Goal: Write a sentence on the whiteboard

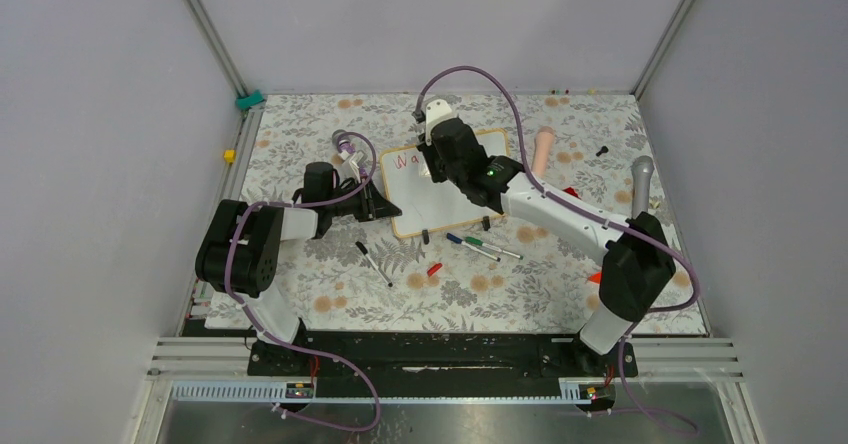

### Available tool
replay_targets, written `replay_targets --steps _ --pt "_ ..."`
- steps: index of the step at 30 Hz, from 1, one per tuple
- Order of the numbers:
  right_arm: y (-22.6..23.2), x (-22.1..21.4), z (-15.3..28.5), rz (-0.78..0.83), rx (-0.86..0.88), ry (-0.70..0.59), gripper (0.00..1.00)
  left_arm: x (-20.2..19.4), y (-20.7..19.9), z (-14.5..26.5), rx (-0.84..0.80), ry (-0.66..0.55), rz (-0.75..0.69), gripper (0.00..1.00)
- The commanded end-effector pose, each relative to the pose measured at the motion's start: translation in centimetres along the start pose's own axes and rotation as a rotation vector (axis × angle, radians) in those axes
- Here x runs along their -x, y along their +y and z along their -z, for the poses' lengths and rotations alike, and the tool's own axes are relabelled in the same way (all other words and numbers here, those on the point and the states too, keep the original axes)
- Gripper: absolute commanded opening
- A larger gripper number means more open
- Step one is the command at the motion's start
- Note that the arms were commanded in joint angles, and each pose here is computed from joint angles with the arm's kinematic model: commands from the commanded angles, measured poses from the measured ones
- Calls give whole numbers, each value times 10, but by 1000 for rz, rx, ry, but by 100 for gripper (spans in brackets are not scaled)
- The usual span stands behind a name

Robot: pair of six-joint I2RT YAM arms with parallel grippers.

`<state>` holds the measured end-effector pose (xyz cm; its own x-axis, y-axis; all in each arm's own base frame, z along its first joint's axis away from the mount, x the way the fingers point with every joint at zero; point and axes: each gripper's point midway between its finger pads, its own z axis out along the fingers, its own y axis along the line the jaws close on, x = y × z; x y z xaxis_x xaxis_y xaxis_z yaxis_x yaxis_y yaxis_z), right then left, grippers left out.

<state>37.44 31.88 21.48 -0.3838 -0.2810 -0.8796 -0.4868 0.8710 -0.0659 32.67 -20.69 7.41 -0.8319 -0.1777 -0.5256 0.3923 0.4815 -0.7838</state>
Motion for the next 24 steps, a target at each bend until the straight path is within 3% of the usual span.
replay_targets --steps 1,24 --pt "0 19 -1 -6 4 -33 0 10 6 -1 31 -39 -12 0" --pt "-4 11 -14 -3 -19 -7 0 10 7 -1 33 -39 -10 0"
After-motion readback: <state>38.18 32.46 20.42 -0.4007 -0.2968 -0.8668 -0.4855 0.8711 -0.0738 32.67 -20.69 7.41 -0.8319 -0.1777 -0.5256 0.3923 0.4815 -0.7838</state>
